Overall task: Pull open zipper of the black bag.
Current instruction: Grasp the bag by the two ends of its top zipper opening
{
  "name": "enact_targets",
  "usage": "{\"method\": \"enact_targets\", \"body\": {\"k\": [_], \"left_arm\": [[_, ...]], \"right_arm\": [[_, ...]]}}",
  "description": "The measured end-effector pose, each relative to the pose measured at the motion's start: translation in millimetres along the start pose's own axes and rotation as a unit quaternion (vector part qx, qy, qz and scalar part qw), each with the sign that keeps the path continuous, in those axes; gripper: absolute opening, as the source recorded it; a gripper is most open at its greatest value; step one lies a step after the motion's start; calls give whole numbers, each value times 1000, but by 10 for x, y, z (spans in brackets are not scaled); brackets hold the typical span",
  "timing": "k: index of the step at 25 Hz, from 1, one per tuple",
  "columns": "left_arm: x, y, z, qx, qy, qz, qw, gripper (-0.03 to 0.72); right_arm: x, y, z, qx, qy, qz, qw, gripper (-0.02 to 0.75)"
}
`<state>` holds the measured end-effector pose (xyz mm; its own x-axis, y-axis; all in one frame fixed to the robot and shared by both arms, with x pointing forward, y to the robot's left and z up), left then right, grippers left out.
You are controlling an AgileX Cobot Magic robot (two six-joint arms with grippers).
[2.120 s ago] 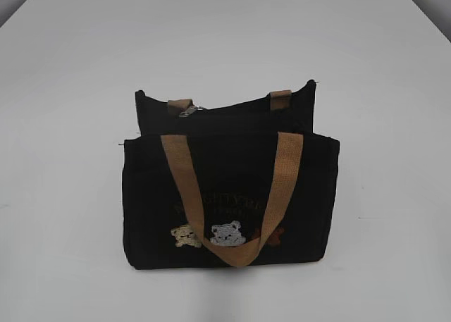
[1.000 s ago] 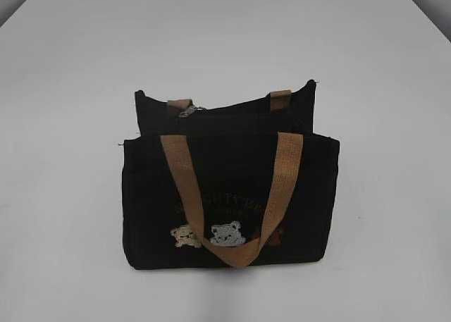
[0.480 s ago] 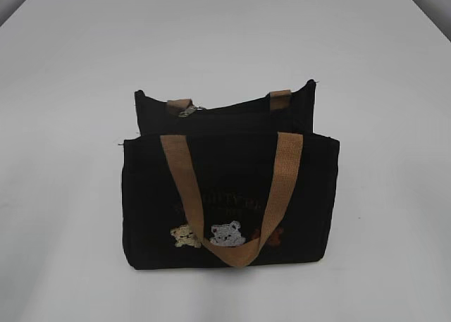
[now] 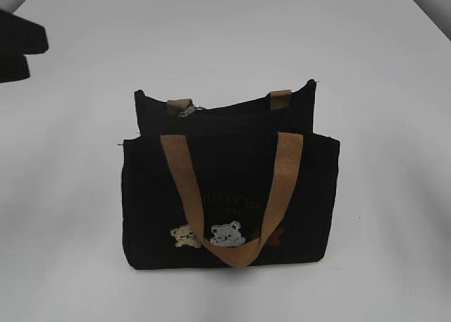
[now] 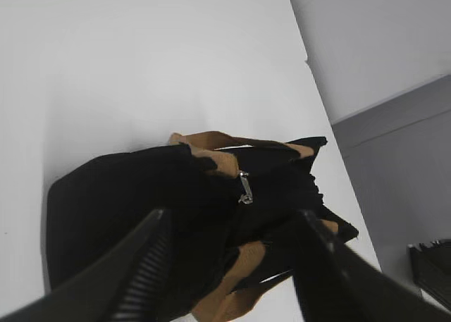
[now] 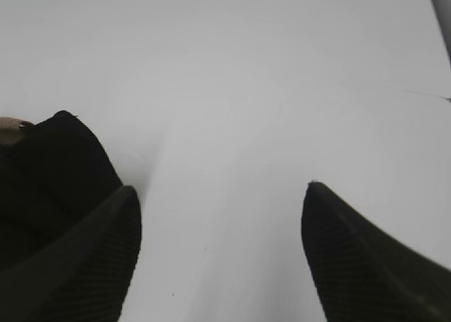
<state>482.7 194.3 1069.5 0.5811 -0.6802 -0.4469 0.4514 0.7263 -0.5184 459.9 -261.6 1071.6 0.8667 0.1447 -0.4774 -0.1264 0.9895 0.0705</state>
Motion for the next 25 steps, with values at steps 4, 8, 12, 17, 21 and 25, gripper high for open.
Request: {"method": "enact_targets", "body": {"k": [4,8,12,17,21,25], "left_arm": [[315,92,123,-29,65,-51,996,454],[606,144,169,-26,138,-70,988,456],[930,148,27,-20,235,-43,971,456],[1240,176,-74,-33,284,-17,958,445],[1406,189,-114,-33,285,-10,958,367],[1511,234,-100,-40,271,-5,962,235]], "right_arm": [[224,199,61,-21,62,28,997,550],[384,384,61,-45,110,51,992,550],[473,526,37,-58,126,69,988,550],[482,578,9,-63,132,77,986,550],[484,579,7,-63,133,77,986,550],[484,579,7,-63,133,77,986,550]]}}
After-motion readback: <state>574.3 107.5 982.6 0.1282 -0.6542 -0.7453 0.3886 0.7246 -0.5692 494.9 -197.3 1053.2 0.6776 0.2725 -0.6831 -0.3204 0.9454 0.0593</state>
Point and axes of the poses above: a point on each arm's last joint axis where the gripper is mounted, x pointing out along that axis toward the gripper, y along the wrist's bending axis when the last joint is at zero, z = x × y, the point moved 6 cm from there along x, pointing out along that axis toward the gripper, and after that the axes turned 9 degrees about x, right-handed, at the moved point
